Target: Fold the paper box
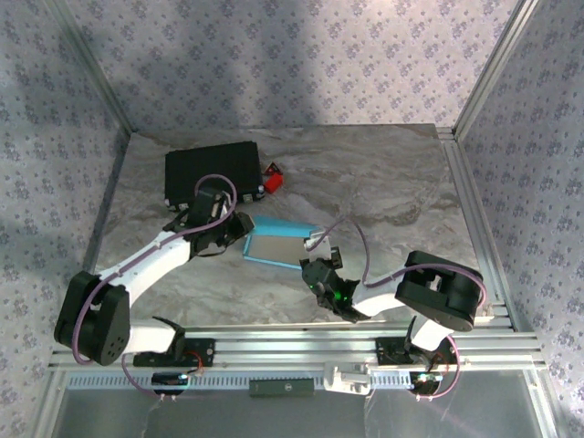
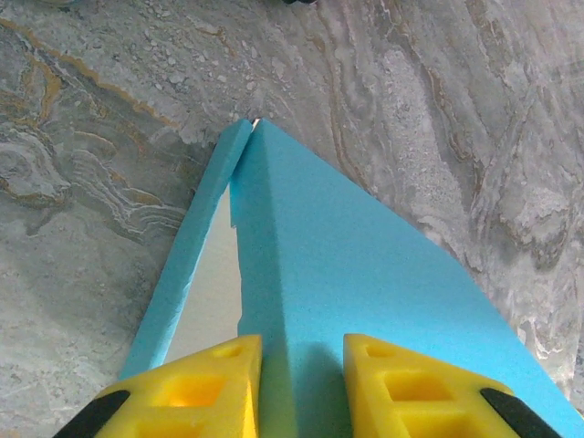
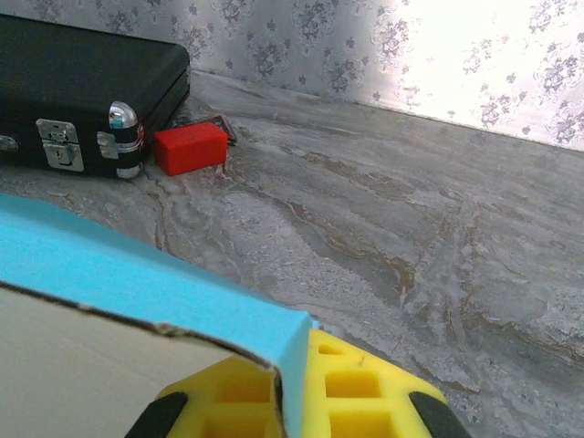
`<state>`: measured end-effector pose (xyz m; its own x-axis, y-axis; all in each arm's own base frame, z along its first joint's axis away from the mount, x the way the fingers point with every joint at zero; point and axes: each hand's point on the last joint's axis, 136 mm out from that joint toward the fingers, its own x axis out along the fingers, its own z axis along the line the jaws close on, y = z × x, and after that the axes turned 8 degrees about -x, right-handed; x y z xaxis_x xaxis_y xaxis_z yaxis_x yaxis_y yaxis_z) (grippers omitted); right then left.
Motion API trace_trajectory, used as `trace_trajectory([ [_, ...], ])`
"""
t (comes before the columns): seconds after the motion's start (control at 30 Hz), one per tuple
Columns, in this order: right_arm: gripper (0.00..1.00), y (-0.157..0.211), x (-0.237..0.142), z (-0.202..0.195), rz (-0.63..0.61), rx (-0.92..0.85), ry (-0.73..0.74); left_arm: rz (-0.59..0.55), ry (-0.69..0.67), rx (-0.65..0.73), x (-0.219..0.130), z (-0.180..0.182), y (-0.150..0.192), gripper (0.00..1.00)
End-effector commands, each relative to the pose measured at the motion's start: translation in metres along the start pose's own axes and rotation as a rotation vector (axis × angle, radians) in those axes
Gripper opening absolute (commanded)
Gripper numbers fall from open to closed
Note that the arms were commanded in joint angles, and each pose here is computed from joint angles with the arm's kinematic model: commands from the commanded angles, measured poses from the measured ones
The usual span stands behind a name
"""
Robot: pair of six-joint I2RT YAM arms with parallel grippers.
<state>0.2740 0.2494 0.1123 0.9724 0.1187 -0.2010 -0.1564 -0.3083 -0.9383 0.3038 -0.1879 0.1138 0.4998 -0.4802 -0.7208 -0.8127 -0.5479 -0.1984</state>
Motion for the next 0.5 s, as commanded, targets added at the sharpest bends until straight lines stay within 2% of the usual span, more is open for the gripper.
trace_trajectory([
  [0.0, 0.0, 0.017, 0.001, 0.01, 0.054, -0.06, -0.053, 0.052, -0.028, 0.018, 0.004, 0.01, 0.019, 0.26],
  [0.47, 0.0, 0.011, 0.002, 0.009, 0.08, -0.05, -0.059, 0.043, -0.089, 0.024, 0.016, 0.039, 0.031, 0.25],
])
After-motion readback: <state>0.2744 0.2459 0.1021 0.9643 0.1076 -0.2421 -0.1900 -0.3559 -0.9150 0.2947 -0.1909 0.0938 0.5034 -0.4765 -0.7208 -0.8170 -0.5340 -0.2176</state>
